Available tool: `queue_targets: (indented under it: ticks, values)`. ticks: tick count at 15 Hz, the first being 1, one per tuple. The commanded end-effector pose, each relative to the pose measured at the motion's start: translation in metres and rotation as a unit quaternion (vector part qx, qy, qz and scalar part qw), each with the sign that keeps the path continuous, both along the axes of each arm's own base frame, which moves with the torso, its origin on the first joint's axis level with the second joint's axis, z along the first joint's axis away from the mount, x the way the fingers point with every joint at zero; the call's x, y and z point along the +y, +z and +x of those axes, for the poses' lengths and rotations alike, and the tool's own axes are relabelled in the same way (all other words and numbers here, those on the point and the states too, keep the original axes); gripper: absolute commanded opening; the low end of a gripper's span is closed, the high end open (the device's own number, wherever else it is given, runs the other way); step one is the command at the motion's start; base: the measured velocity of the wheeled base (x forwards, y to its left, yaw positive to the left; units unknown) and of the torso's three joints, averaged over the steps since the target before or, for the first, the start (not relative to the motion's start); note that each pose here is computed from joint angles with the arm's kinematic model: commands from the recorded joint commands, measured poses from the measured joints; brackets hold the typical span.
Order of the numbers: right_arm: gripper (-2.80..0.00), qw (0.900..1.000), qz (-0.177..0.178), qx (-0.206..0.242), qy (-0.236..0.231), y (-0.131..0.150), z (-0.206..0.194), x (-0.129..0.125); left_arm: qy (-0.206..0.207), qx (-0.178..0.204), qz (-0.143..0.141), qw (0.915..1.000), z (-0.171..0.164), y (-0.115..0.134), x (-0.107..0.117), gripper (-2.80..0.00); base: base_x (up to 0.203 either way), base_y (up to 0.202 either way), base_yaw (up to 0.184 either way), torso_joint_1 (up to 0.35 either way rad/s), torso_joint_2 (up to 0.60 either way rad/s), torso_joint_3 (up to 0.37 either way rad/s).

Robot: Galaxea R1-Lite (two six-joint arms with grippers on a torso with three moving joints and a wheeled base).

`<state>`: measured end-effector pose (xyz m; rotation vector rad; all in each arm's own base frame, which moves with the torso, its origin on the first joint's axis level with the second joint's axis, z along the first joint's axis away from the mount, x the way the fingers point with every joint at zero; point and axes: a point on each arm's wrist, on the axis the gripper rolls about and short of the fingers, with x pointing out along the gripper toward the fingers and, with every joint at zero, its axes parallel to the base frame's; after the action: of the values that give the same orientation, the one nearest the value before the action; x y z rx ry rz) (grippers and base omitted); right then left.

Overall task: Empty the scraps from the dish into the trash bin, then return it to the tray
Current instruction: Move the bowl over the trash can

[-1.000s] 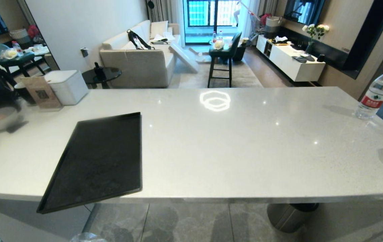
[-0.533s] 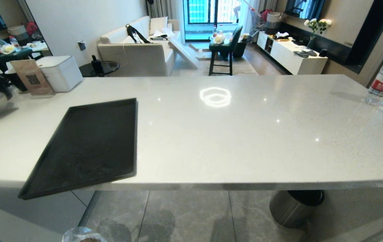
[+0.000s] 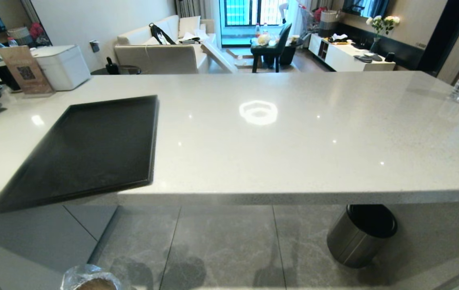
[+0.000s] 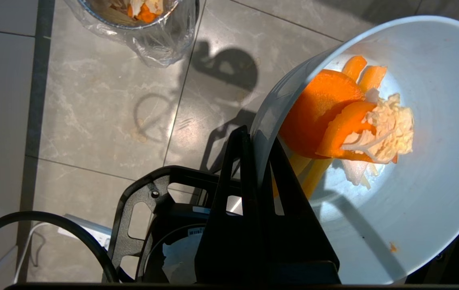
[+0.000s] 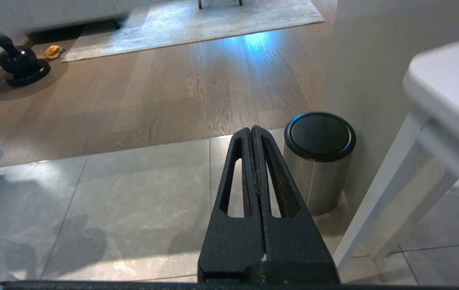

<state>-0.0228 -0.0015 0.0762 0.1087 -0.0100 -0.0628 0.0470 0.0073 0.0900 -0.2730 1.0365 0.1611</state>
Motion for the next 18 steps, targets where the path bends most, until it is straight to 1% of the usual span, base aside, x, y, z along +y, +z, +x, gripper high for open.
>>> queue_targets:
  ticks: [1, 10, 18]
  values:
    - [-2.80, 1.000, 0.001, 0.000, 0.000, 0.0001, 0.0001, 0.0000, 0.002, 0.002, -0.001, 1.0000, -0.0001, -0.0002, 0.0001, -2.80, 0.000, 0.000, 0.000, -0.090, 0.47, 0.379]
    - [-2.80, 1.000, 0.000, 0.000, 0.000, 0.0001, 0.0001, 0.0000, 0.002, 0.002, -0.001, 1.0000, -0.0001, -0.0002, 0.0001, -2.80, 0.000, 0.000, 0.000, -0.025, 0.43, 0.416]
    - [-2.80, 1.000, 0.000, -0.001, 0.000, 0.0001, 0.0000, 0.0000, 0.004, 0.002, -0.002, 1.0000, -0.0001, -0.0002, 0.0003, -2.80, 0.000, 0.000, 0.000, 0.000, 0.01, 0.014]
